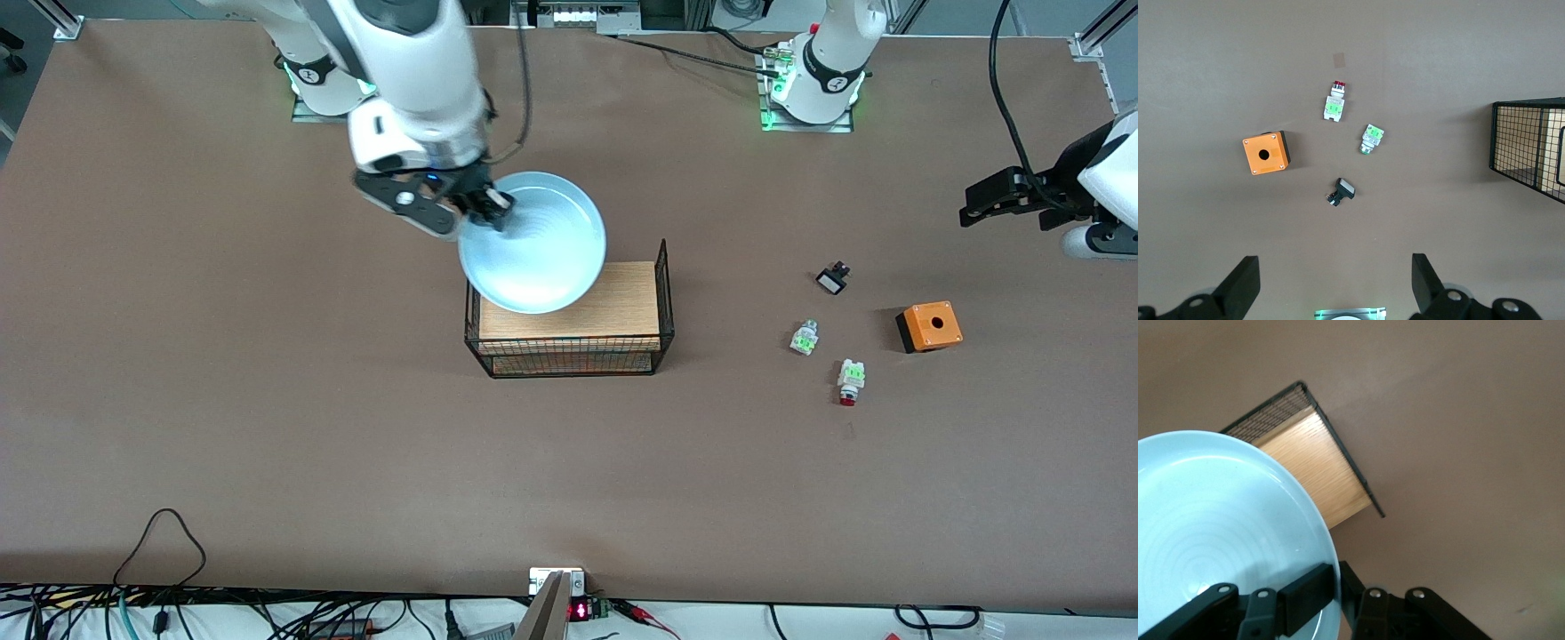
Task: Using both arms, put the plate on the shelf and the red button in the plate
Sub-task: 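Lower the plate onto the wooden board in the basket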
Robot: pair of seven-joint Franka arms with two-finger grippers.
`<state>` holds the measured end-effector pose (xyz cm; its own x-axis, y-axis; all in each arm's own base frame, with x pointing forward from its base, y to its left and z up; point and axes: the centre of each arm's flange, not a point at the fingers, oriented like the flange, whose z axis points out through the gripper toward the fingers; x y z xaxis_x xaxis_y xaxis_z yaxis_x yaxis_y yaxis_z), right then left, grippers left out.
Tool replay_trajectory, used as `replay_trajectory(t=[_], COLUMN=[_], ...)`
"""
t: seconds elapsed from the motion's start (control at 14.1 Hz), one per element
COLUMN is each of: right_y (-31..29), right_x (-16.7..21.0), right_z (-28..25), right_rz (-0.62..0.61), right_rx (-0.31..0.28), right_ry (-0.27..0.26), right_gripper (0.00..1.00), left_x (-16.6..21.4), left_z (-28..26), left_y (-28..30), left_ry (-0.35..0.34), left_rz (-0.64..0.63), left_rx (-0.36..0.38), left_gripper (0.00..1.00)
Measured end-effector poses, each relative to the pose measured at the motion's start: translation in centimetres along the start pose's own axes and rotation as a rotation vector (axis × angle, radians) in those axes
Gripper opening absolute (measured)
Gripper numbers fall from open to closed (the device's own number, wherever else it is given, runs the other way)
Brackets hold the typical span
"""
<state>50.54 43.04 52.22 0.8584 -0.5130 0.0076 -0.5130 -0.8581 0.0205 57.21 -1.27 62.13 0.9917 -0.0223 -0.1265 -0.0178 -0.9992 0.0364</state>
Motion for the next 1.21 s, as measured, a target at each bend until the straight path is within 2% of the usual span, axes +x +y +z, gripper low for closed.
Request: replay_trajectory(t=[0.28, 0.57, 0.85, 1.21], right_y=[-1.9, -1.7, -1.8, -3.4], right_x=[-2.6, -2.4, -2.8, -4.3], right_z=[5.2, 10.1, 13.5, 17.6], right_rz=[-0.007, -0.019, -0.036, 0.008], right_rx=[-0.014, -0.023, -0.041, -0.032], right_ry=[0.021, 0.06, 0.073, 0.093], right_gripper=[0.1, 0.1, 0.1, 0.1], left_x=[0.0, 0.1, 0.1, 0.2], left_z=[0.0, 0.1, 0.2, 0.3], left_y=[0.0, 0.0, 0.1, 0.1], left_ry=[-0.001, -0.002, -0.003, -0.005], left_rz=[0.0, 0.001, 0.001, 0.002], left_rx=[0.0, 0.0, 0.0, 0.0], left_gripper=[1.0, 1.0, 1.0, 1.0])
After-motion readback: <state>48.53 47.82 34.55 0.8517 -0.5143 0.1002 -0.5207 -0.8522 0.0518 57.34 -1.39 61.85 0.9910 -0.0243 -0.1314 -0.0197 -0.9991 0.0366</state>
